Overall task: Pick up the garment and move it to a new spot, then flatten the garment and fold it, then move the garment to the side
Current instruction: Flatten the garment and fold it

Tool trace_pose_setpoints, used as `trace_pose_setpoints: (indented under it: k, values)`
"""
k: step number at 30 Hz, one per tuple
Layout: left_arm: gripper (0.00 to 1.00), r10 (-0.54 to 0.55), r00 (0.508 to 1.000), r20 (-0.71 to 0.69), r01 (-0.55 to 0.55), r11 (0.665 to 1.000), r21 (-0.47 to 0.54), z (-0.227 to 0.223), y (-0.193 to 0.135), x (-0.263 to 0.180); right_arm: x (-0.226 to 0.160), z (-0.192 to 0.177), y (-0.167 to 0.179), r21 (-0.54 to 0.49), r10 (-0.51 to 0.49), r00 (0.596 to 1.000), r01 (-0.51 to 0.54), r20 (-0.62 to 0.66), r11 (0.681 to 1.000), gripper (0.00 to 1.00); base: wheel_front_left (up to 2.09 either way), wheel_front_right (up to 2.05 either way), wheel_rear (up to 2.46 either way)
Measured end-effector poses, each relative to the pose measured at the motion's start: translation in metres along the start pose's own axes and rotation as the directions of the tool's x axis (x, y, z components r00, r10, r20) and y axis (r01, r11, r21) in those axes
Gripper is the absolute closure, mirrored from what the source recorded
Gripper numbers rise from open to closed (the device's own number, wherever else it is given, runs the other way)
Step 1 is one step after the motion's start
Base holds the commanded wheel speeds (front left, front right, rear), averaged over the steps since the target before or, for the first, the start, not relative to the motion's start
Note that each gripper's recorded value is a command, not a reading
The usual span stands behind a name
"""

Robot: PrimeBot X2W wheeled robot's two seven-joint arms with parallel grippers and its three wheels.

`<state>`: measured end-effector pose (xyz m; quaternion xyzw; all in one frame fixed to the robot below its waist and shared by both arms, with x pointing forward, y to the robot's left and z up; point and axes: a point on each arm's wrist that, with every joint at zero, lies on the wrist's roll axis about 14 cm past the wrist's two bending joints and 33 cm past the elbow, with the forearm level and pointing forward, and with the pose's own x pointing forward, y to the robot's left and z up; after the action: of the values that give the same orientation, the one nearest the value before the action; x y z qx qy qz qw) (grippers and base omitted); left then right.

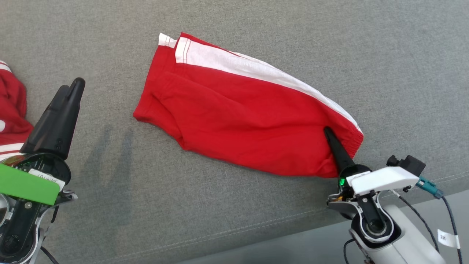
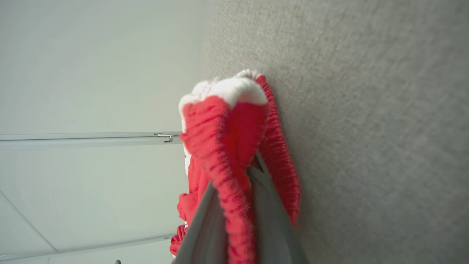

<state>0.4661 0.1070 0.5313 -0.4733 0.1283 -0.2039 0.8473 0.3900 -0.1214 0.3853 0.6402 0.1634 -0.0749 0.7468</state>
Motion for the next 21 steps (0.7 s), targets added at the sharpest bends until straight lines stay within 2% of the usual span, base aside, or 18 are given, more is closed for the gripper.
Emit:
trace_pose_setpoints:
  k: [5,12,18,21]
  values:
    - [0.0,-0.02,1.0,0.007,0.02,1.0,-0.006,0.0,-0.007,0.002,-0.003,0.03,0.007,-0.108,0.033,0.999,-0.032,0.003,0.994,1.0,0.0,0.0,0.0]
    - [0.0,-0.043,0.999,0.003,0.043,0.999,-0.028,-0.007,-0.015,0.003,-0.021,0.1,-0.002,-0.227,-0.014,0.996,0.033,0.085,0.973,1.0,0.0,0.0,0.0]
    - [0.0,-0.061,0.998,0.009,0.061,0.997,-0.037,-0.007,-0.024,0.001,-0.048,0.161,-0.016,-0.357,-0.109,0.982,0.159,0.155,0.92,1.0,0.0,0.0,0.0]
    - [0.0,-0.06,0.998,0.014,0.061,0.997,-0.045,-0.007,-0.025,-0.002,-0.046,0.171,0.003,-0.408,-0.071,0.986,0.128,0.15,0.904,1.0,0.0,0.0,0.0]
